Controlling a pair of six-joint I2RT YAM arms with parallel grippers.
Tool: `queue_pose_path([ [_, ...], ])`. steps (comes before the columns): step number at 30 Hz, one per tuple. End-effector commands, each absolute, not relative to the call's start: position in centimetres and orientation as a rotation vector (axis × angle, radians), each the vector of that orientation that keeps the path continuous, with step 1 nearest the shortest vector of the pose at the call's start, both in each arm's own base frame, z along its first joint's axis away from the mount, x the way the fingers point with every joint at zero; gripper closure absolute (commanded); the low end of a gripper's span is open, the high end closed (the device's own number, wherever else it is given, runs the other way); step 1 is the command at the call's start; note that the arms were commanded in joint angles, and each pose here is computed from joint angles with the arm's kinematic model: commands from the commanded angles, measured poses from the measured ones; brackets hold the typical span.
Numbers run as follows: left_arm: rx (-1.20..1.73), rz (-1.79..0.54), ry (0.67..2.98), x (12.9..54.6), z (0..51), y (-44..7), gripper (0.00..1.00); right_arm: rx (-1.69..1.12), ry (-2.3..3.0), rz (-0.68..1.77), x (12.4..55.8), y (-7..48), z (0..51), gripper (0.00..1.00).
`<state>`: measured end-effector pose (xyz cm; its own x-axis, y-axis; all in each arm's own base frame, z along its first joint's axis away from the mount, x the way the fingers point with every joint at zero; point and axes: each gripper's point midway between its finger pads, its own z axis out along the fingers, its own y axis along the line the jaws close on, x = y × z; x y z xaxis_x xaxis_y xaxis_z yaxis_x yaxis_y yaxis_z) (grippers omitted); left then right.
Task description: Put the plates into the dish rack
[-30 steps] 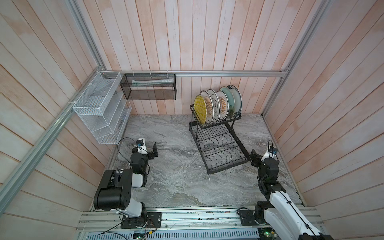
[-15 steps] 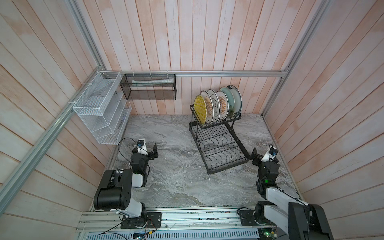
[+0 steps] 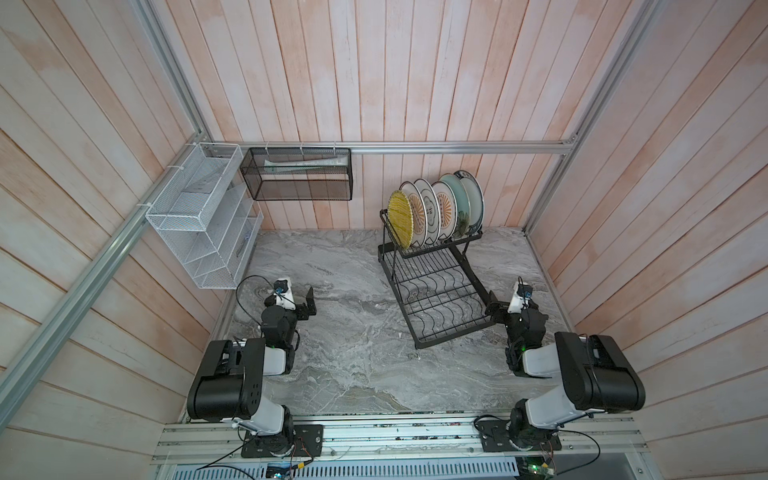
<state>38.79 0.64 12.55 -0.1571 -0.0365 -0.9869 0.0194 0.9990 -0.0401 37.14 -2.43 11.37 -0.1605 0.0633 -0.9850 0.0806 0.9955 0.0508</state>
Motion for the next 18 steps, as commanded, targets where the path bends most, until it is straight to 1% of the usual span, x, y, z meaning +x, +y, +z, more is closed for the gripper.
queue_pose_path([
  [1, 0.004, -0.052, 1.724, 39.0, 12.73, 0.36, 0.0, 0.057, 1.709, 0.0, 37.76, -1.71, 12.43, 0.02],
  [18, 0.004, -0.052, 1.726, 38.99, 12.67, 0.34, 0.0, 0.052, 1.725, -0.001, 37.88, -1.7, 12.32, 0.02],
])
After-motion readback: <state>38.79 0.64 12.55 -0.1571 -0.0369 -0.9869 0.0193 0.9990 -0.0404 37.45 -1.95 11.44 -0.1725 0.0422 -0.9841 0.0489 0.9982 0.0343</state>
